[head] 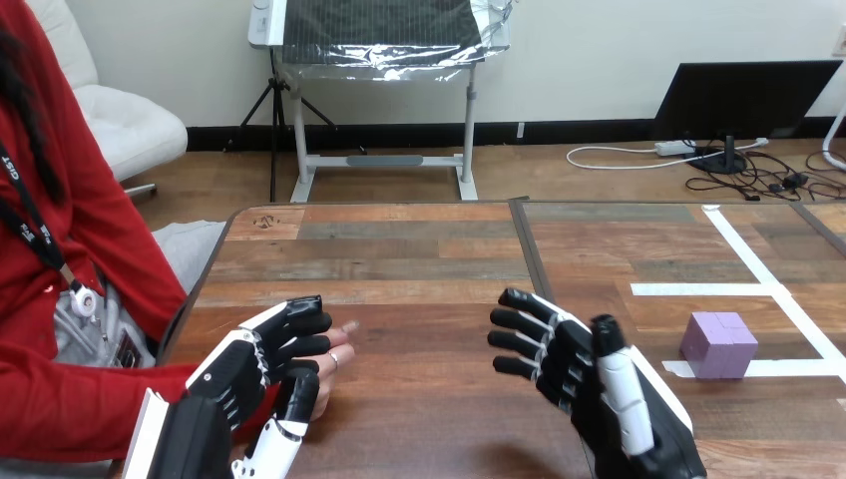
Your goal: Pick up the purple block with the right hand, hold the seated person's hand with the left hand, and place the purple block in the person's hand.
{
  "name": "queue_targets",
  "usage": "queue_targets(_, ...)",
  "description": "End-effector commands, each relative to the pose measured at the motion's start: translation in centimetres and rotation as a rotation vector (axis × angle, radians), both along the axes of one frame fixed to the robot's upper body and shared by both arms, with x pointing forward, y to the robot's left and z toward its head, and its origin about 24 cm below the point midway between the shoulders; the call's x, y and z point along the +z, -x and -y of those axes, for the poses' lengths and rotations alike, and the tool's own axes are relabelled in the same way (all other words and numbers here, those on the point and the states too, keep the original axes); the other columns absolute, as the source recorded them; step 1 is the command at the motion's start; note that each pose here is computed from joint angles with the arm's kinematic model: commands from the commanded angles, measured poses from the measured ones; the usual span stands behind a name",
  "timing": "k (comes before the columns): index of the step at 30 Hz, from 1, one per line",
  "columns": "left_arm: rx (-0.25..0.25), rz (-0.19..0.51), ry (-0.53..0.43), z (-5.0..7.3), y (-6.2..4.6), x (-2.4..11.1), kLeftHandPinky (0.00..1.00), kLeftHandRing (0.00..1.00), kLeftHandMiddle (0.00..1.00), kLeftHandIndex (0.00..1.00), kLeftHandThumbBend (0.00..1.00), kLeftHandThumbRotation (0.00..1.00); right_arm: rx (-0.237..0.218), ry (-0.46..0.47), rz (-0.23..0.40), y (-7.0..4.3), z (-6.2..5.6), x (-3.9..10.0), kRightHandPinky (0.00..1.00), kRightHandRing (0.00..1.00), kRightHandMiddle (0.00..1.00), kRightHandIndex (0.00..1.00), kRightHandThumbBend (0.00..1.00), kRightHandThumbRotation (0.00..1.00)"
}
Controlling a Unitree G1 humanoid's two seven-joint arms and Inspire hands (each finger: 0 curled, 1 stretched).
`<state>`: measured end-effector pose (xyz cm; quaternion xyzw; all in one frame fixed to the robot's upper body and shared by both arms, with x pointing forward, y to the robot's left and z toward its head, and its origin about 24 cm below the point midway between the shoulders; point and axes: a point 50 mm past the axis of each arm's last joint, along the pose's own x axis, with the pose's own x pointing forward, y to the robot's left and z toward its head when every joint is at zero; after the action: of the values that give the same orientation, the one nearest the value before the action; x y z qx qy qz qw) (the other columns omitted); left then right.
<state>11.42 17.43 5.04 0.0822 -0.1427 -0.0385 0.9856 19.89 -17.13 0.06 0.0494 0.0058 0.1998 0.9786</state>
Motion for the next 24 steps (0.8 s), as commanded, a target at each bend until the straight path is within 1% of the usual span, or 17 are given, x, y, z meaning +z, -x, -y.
queue_targets(1, -0.006, 0.073, 0.015, 0.4, -1.0, 1.1, 0.69, 0.74, 0.77, 0.76, 0.31, 0.64, -0.002, 0.125, 0.201, -3.4, 0.7, 2.7, 0.83, 0.87, 0.88, 0.89, 0.73, 1.0)
queue_targets(5, -0.005, 0.074, 0.009, 0.4, -1.0, 1.1, 0.69, 0.74, 0.77, 0.77, 0.32, 0.64, -0.028, 0.206, 0.242, -4.4, 1.2, 2.8, 0.83, 0.87, 0.88, 0.89, 0.7, 1.0)
queue_targets(7, -0.004, 0.074, 0.007, 0.4, -1.0, 1.1, 0.69, 0.74, 0.77, 0.77, 0.32, 0.64, -0.037, 0.232, 0.252, -4.7, 1.3, 2.8, 0.83, 0.87, 0.88, 0.89, 0.7, 1.0)
queue_targets(10, 0.002, 0.073, 0.002, 0.4, -0.9, 1.0, 0.68, 0.73, 0.77, 0.77, 0.32, 0.64, -0.049, 0.292, 0.283, -5.3, 1.6, 2.9, 0.84, 0.87, 0.89, 0.89, 0.69, 1.0)
queue_targets(11, 0.003, 0.073, 0.001, 0.4, -0.9, 1.0, 0.68, 0.73, 0.77, 0.77, 0.32, 0.64, -0.055, 0.328, 0.298, -5.6, 1.8, 3.0, 0.84, 0.87, 0.89, 0.89, 0.69, 1.0)
queue_targets(13, 0.003, 0.073, 0.0, 0.3, -0.9, 1.0, 0.68, 0.73, 0.77, 0.76, 0.32, 0.65, -0.062, 0.366, 0.317, -5.9, 2.0, 3.0, 0.83, 0.87, 0.89, 0.89, 0.69, 1.0)
queue_targets(17, 0.001, 0.075, 0.001, 0.3, -0.8, 1.0, 0.68, 0.73, 0.77, 0.76, 0.32, 0.65, -0.078, 0.425, 0.319, -6.9, 2.6, 3.1, 0.83, 0.87, 0.89, 0.89, 0.71, 1.0)
queue_targets(20, 0.002, 0.077, -0.003, 0.3, -0.8, 0.9, 0.68, 0.73, 0.76, 0.76, 0.31, 0.65, -0.089, 0.456, 0.325, -7.6, 3.0, 3.1, 0.83, 0.88, 0.9, 0.89, 0.74, 1.0)
queue_targets(24, 0.005, 0.08, -0.01, 0.3, -0.8, 0.9, 0.67, 0.72, 0.76, 0.76, 0.3, 0.65, -0.102, 0.486, 0.334, -8.2, 3.3, 3.2, 0.84, 0.88, 0.9, 0.89, 0.76, 1.0)
